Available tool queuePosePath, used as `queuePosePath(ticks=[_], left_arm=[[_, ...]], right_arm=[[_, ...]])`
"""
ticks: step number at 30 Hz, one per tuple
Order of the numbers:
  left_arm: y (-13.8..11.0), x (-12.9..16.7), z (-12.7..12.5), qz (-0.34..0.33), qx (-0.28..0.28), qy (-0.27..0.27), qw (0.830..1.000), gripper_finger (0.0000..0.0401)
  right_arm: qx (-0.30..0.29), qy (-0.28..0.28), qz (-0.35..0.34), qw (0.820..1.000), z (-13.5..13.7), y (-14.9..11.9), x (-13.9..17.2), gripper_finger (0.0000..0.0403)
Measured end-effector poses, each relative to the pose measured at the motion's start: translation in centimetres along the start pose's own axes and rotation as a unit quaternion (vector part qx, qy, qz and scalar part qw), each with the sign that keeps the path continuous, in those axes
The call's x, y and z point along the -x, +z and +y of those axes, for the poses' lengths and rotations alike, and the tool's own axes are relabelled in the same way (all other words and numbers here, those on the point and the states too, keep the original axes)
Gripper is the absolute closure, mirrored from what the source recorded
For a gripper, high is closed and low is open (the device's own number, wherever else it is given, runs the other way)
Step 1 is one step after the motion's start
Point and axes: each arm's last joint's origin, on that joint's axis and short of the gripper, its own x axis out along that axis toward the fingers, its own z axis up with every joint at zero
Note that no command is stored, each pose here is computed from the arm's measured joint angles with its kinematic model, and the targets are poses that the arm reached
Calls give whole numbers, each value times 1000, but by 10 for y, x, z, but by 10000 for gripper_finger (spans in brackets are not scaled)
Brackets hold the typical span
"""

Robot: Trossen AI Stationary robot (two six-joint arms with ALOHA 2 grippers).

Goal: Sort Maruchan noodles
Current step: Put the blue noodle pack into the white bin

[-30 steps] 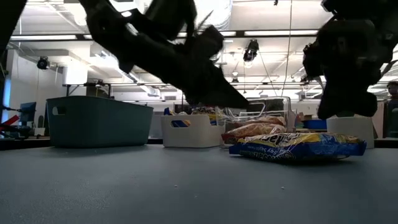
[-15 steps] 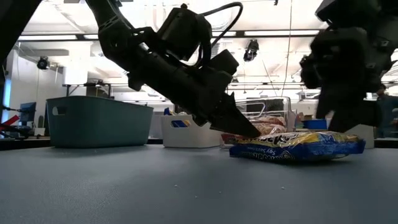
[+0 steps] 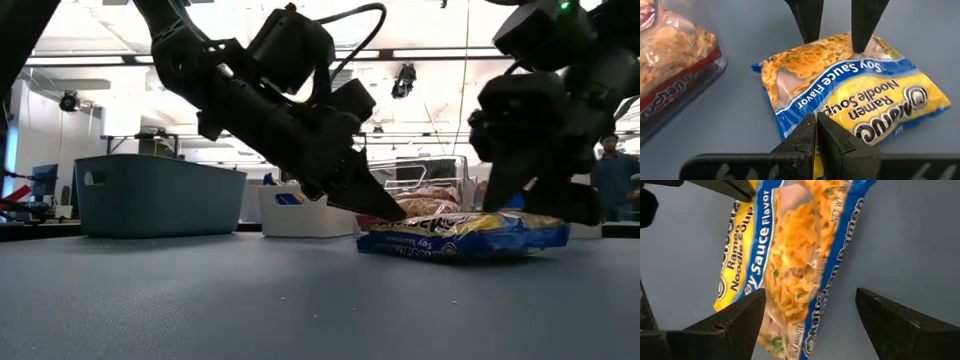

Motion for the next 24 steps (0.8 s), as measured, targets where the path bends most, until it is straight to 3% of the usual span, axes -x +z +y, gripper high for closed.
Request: queuePosePath(ticks=[9,24], left_arm=[[8,27,-9,4,-35,-11,999,401],[-10,16,-15,19,-26,-16,999,401]], right_arm=[[11,26,-13,1000,3,3,-7,106],[9,52,-27,998,4,5,-8,103]])
